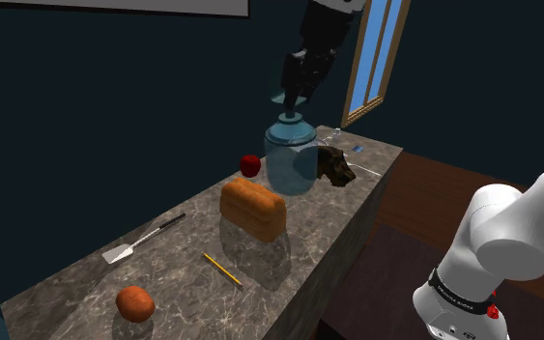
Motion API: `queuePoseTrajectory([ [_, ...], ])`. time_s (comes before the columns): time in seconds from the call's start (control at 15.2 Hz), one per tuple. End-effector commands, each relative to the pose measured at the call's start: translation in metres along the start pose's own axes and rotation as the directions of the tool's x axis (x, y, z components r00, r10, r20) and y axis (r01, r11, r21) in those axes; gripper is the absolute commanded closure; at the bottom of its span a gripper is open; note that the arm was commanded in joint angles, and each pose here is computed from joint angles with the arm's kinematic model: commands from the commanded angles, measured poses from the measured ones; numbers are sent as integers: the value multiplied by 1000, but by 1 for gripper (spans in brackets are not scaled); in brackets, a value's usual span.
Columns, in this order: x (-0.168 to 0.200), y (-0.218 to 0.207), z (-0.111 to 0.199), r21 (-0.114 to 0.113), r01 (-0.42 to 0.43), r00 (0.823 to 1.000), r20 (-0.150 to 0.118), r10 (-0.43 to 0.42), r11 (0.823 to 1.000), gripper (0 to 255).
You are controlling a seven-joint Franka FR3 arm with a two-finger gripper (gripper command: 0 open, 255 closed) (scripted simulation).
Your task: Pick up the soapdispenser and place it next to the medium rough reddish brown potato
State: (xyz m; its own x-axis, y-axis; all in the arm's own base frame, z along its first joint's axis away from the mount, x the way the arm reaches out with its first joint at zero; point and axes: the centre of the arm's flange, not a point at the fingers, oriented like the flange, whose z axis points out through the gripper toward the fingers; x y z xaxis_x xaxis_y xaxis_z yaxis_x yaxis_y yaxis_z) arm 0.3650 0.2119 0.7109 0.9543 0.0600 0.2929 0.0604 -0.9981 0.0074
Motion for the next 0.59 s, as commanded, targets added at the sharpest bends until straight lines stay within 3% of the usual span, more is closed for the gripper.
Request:
queuePoseTrajectory([
  [0.0, -1, -25, 14, 1, -1, 1000, -2, 1, 1000, 255],
  [0.53, 5, -116, 68, 1, -1, 1000, -2, 1, 1000, 255],
])
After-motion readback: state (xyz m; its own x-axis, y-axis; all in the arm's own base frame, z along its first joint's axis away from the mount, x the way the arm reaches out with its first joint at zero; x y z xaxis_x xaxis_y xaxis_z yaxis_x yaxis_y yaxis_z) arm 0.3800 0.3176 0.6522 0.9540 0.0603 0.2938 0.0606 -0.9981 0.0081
